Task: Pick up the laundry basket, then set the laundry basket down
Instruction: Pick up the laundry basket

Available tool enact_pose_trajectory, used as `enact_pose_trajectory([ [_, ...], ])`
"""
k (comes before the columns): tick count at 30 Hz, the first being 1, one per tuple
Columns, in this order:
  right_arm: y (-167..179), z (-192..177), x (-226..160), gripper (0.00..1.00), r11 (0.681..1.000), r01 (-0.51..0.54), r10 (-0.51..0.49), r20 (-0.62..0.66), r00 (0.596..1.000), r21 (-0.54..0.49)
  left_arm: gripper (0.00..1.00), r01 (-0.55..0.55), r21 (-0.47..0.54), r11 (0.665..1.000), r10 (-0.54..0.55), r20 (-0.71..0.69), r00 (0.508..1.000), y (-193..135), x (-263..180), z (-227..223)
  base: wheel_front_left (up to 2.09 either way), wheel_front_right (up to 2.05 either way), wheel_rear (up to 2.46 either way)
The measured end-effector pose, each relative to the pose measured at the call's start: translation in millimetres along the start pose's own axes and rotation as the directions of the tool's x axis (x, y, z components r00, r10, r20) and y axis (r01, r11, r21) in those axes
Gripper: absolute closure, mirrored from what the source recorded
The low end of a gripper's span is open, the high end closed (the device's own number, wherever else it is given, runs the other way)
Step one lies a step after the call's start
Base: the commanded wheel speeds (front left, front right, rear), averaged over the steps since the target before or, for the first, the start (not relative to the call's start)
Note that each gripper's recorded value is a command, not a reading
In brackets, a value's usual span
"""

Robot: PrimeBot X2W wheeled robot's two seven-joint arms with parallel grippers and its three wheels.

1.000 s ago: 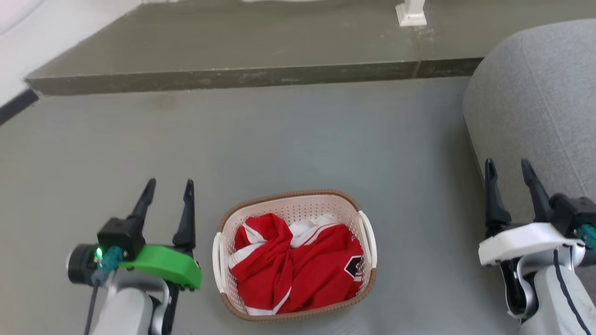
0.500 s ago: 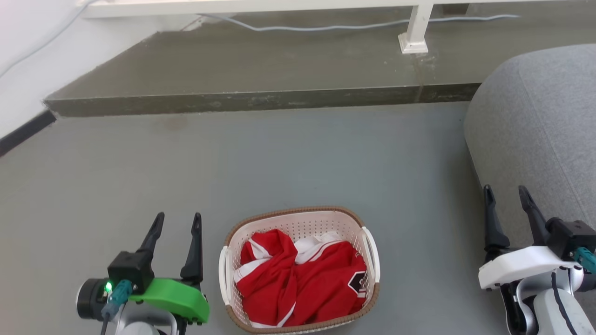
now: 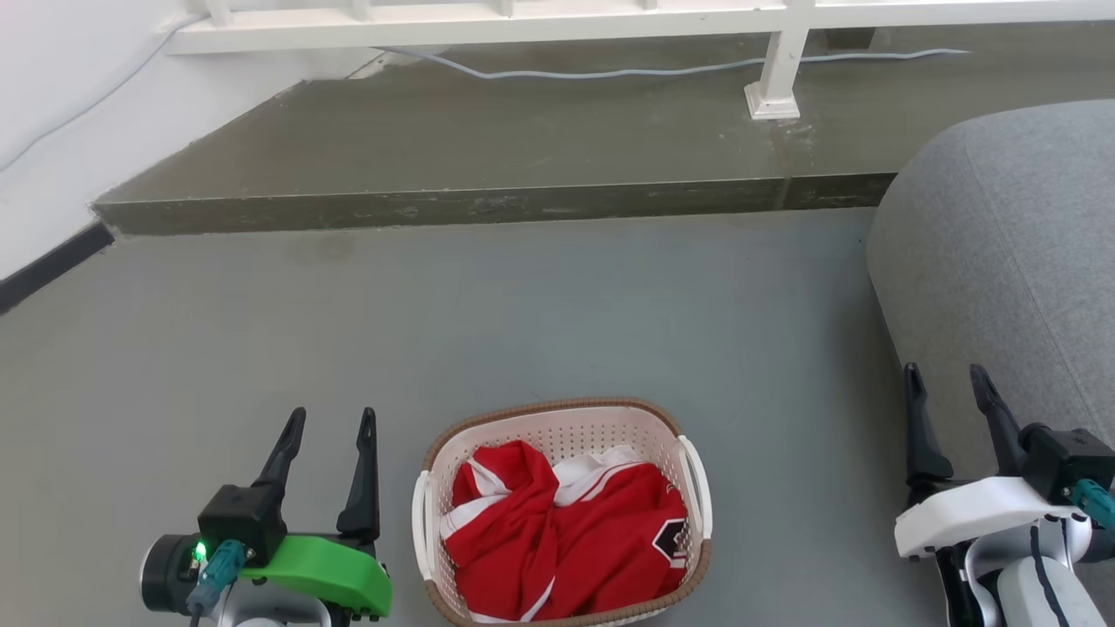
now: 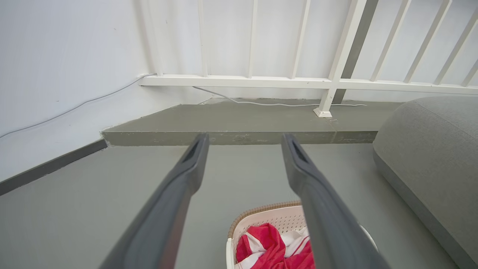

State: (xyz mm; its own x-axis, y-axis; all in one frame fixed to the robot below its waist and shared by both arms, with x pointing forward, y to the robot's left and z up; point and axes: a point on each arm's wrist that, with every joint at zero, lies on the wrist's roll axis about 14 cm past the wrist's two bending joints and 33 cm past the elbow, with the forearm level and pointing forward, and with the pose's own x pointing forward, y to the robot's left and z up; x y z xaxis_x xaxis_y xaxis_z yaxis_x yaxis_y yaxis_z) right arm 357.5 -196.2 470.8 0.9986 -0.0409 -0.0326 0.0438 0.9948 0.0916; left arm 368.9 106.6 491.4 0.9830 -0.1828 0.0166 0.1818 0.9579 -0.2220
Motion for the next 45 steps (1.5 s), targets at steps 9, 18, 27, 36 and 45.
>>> enact_pose_trajectory([
  [9,4,2,1,0.00,1.000,-0.012,0.012,0.006,1.000,-0.007,0.00,-0.011,-0.005,1.000,0.011,-0.005,1.000,1,-5,0,0.00,0.00,0.00],
  [18,5,-1,-1,0.00,1.000,-0.016,0.016,-0.004,1.000,-0.007,0.00,-0.015,-0.007,1.000,0.015,0.004,1.000,1,-4,5,0.00,0.00,0.00],
  [27,5,-2,-1,0.00,1.000,-0.017,0.017,-0.005,1.000,-0.007,0.00,-0.021,-0.010,1.000,0.021,-0.007,1.000,1,-7,3,0.00,0.00,0.00],
  [36,7,-3,2,0.00,1.000,-0.023,0.023,-0.010,1.000,-0.008,0.00,-0.022,-0.015,1.000,0.022,-0.018,1.000,1,-5,2,0.00,0.00,0.00],
  [45,18,-25,12,0.00,0.998,-0.056,0.056,-0.088,0.995,-0.002,0.00,-0.030,-0.031,0.999,0.027,-0.089,0.996,4,3,-19,0.00,0.00,0.00],
])
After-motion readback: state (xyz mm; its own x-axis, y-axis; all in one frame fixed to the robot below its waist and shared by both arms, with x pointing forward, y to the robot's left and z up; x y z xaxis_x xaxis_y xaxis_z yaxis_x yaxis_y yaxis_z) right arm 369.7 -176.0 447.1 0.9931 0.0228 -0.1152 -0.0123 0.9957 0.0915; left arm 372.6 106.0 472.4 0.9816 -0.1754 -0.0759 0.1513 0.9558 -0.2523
